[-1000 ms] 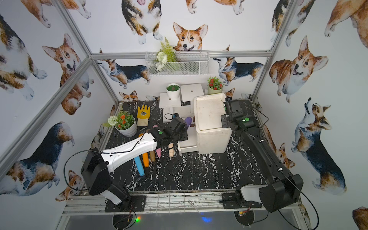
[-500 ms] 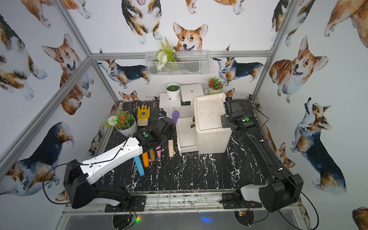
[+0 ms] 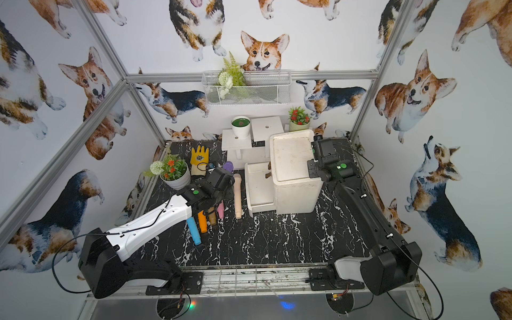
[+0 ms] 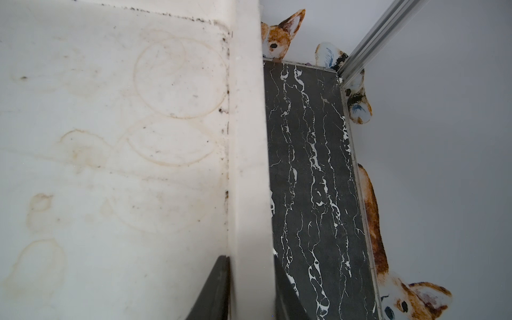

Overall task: Take the microphone out of the drawer
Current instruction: Place the microphone at the center of the board.

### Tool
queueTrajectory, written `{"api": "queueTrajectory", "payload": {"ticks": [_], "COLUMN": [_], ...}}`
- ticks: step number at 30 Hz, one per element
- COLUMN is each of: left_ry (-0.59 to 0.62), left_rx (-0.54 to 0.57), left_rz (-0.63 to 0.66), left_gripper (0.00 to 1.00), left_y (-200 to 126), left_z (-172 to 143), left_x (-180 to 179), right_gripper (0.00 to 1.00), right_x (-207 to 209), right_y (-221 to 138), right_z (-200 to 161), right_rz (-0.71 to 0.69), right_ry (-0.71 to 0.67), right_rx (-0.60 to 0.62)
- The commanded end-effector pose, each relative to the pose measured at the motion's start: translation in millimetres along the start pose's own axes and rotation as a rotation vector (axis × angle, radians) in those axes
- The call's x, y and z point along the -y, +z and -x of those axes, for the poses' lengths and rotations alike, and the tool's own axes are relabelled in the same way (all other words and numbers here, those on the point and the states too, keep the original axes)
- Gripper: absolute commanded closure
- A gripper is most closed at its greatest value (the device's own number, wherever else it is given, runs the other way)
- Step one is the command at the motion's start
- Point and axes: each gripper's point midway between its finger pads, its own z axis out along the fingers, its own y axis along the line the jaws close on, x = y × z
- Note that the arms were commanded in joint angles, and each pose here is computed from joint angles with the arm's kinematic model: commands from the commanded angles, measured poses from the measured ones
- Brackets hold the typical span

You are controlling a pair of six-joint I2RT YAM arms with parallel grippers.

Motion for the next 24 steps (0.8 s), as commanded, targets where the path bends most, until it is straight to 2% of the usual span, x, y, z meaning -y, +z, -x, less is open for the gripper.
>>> {"api": "queueTrajectory", "payload": {"ticks": [1, 9, 24], "left_ry": [-0.028, -0.04, -0.065], "left_rx": [0.001, -0.052, -0.15], "left_rz": [0.028, 0.057, 0.055], "left_gripper": [1.0, 1.0, 1.0], "left_y": [4.7, 23.5, 52.4], "left_z": [-1.3, -17.3, -47.8], "left_x": [-13.8, -26.2, -24.4], "right_gripper": [0.74, 0.74, 0.74], "right_x": [-27.0, -27.5, -26.8], "right_y": [4.1, 4.8, 5.3], "right_z": [-81.5, -82.3, -82.6], "right_rz": [0.144, 0.144, 0.139], "right_ry": [-0.134, -0.136, -0.137], "right_rx": [-0.335, -0.339, -0.339]}}
